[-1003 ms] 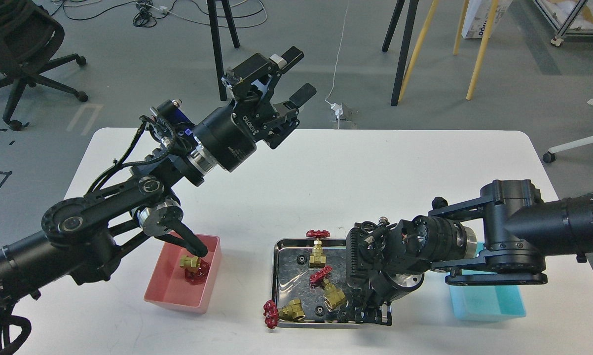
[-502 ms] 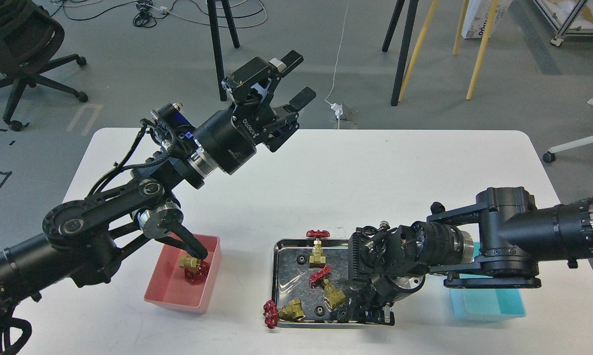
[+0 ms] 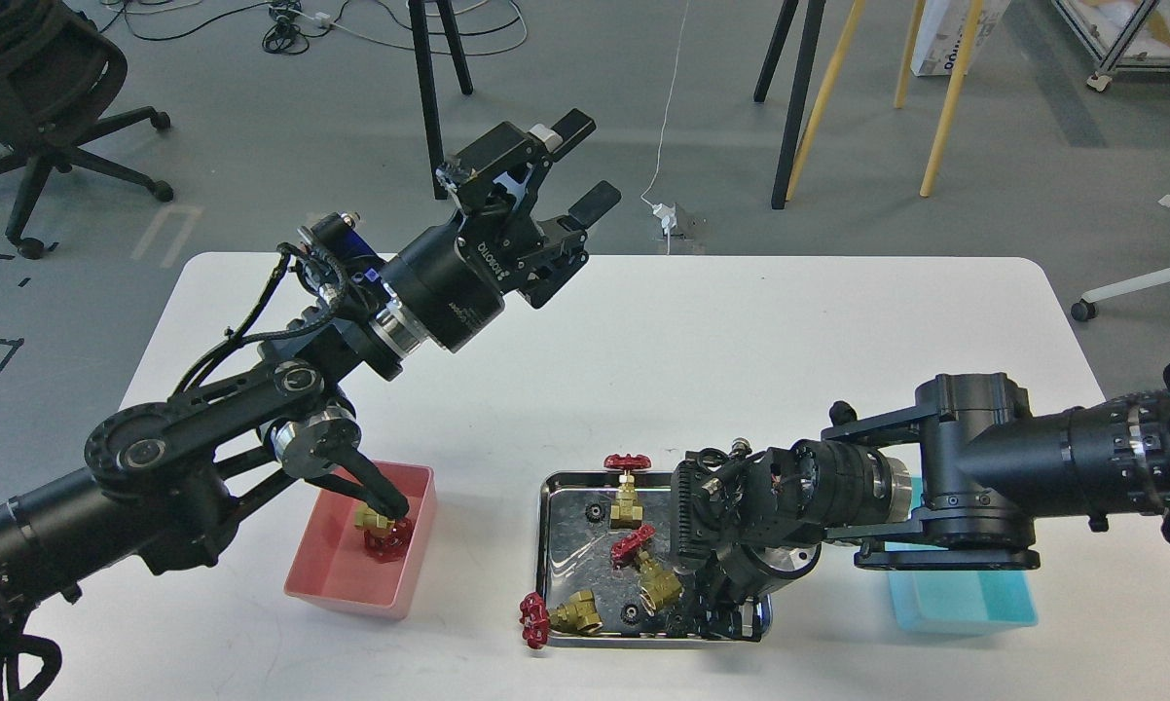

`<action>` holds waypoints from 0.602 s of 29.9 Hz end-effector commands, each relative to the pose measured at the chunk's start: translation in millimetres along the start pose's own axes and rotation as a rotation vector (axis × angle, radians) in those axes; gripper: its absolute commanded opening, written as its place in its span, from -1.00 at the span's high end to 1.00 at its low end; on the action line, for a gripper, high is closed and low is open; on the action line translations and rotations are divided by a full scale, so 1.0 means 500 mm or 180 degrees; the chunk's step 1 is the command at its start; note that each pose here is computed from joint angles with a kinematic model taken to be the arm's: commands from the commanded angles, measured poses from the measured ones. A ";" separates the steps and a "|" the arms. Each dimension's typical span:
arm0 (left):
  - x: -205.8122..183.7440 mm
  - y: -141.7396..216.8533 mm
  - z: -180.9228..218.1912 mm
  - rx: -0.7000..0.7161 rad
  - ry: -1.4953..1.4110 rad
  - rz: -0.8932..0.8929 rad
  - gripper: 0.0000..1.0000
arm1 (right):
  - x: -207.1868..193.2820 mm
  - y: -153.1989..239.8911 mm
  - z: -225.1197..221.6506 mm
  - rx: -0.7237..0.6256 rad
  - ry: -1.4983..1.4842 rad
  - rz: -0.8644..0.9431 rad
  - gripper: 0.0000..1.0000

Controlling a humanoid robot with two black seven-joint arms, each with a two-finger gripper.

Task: Place valve in pink box and gear in blue box

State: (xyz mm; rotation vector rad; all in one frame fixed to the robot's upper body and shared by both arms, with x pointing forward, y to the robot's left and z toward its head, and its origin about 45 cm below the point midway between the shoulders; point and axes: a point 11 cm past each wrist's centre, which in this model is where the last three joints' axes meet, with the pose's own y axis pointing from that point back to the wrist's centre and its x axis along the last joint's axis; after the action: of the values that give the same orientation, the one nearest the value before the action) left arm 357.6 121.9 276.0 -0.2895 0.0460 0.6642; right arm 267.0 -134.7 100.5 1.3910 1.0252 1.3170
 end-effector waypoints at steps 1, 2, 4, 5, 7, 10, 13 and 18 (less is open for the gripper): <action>0.000 0.000 0.000 0.0000 0.0001 0.0000 -0.48 | -0.004 -0.001 -0.001 0.0009 -0.0004 -0.0014 0.16; 0.000 0.000 0.000 0.0000 0.0001 0.0000 -0.49 | -0.004 -0.001 -0.001 0.0009 -0.0004 -0.0014 0.21; 0.000 0.000 0.000 0.0000 0.0001 0.0000 -0.49 | -0.006 -0.001 -0.001 0.0008 -0.0007 -0.0020 0.37; 0.001 0.000 -0.001 0.0002 -0.0001 0.0004 -0.49 | -0.007 0.000 0.001 0.0001 -0.0015 -0.0019 0.44; 0.000 0.001 -0.001 0.0007 0.0000 0.0002 -0.49 | -0.009 0.000 0.002 -0.0004 -0.0023 -0.0022 0.55; 0.001 0.001 -0.002 0.0009 -0.0002 0.0006 -0.49 | -0.008 0.004 0.007 -0.0021 -0.0025 -0.0017 0.67; 0.002 0.000 -0.002 0.0005 -0.0001 0.0010 -0.49 | -0.011 0.015 0.017 -0.0060 -0.0050 -0.0013 0.78; 0.002 0.000 -0.002 0.0005 -0.0001 0.0010 -0.49 | -0.020 0.057 0.049 -0.0194 -0.0098 0.0020 0.84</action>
State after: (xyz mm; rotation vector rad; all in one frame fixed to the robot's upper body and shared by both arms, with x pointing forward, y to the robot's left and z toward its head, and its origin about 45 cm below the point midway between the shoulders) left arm 358.1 122.2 274.7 -0.2872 0.0475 0.6671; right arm 280.2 -146.8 112.7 1.3760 0.9865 1.3073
